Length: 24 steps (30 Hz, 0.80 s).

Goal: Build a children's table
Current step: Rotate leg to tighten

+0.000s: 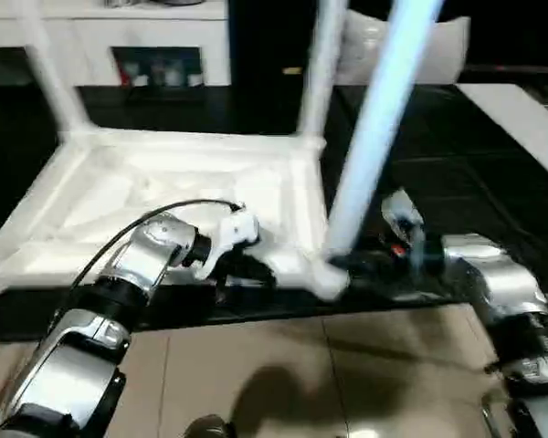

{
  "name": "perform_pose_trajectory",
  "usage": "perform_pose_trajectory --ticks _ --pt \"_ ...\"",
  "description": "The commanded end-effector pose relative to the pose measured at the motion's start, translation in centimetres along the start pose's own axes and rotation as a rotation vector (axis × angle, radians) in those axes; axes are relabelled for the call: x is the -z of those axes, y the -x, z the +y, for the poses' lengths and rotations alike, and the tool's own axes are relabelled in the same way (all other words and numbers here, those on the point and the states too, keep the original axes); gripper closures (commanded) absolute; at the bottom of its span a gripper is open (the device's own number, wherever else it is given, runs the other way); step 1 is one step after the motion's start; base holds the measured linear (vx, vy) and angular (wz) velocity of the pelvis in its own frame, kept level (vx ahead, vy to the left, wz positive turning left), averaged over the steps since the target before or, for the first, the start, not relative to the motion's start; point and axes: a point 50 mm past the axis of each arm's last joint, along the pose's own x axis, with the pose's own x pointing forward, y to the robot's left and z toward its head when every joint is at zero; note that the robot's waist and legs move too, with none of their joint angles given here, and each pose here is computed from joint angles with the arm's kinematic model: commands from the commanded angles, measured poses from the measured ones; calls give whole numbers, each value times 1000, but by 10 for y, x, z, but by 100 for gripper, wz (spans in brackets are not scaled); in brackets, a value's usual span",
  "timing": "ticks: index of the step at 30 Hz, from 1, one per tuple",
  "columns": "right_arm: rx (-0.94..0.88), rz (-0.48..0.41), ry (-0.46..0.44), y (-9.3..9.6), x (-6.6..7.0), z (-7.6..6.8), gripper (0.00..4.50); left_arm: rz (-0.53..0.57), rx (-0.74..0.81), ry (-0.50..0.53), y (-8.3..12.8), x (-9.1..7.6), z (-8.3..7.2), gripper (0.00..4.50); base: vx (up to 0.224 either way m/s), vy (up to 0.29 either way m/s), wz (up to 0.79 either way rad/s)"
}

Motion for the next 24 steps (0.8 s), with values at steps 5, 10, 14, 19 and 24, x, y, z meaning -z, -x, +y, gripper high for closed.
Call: perform_pose_trajectory --ticks 5,10,14,19,24 --pt "301 -26 -110 -35 -7 -8 253 -71 -170 26 -31 -31 2 450 0 0 0" --pt "360 -72 -79 -39 -6 -8 198 -25 -272 3 -35 -32 5 450 0 0 0" --pt "324 -114 -100 -29 -6 -8 167 -31 -270 0 -31 -31 6 450 0 0 0" --pt "246 -127 -37 -12 -4 -10 128 -28 -217 -51 -24 -26 5 450 0 0 0" --pt "88 -61 42 16 -1 -9 85 -29 -44 -193 -12 -17 -3 450 0 0 0"
